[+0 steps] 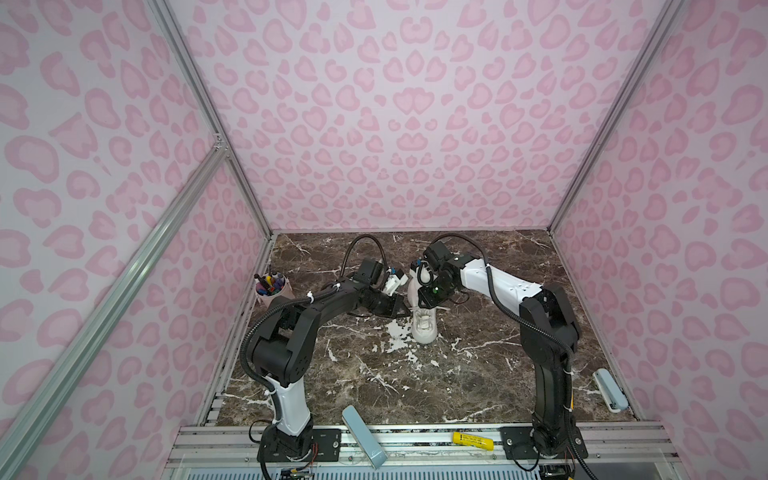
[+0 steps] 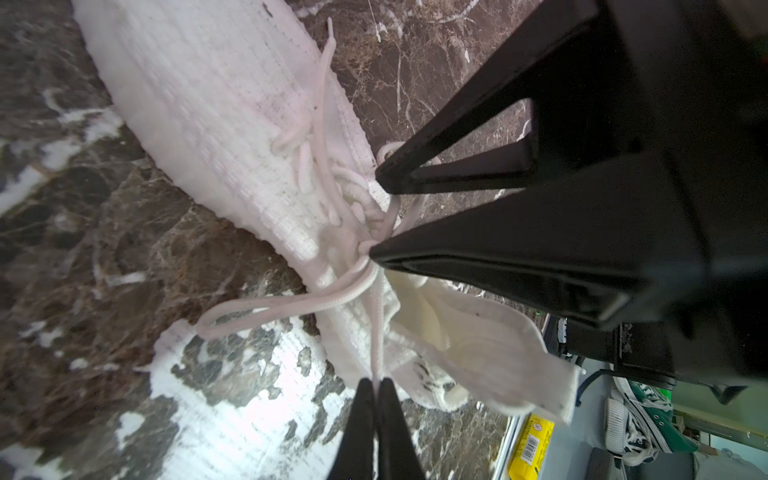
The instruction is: Tie the shoes
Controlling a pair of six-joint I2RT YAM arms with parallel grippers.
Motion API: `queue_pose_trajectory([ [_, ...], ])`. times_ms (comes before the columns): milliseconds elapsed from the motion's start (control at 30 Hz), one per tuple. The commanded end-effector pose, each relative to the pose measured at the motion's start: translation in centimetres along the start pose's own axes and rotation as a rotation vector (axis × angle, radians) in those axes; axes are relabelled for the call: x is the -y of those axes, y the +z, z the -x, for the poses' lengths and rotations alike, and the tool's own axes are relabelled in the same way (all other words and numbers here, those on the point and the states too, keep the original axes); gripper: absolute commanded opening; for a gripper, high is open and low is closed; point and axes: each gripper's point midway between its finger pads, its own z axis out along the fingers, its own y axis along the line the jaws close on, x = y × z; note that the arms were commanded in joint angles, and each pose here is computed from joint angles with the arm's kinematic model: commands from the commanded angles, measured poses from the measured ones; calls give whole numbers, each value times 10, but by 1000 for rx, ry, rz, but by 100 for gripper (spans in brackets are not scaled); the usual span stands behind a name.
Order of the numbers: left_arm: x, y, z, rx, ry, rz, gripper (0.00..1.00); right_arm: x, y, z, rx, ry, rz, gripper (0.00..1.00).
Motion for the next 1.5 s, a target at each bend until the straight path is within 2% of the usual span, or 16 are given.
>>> queue_pose_trajectory([
  [0,-4,-6,-8,-18,-1,23,3,10,3,-6,-23,8,-49,34],
  [467,-31,-30,-35,-47,-45,118,3,11,1,-7,-26,4,-55,34],
  [867,-46,-32,-44,-80,-49,188,3,12,0,-9,-34,1,-57,34],
  [1000,-35,-29,-37,-63,-32,128,4,10,-4,-5,-18,9,-46,34],
  [1033,-33,-29,-35,-58,-27,122,7,8,-7,-2,0,19,-26,35],
  [1067,-30,-29,-33,-52,-19,118,17,5,-12,4,30,38,6,36],
  [1200,-24,-30,-28,-31,8,101,42,7,-39,26,158,141,106,40],
  [1300,-24,-34,-25,-18,30,119,48,17,-46,31,181,184,126,42],
  [1467,-27,-44,-14,1,94,180,51,39,-35,28,160,267,136,43],
])
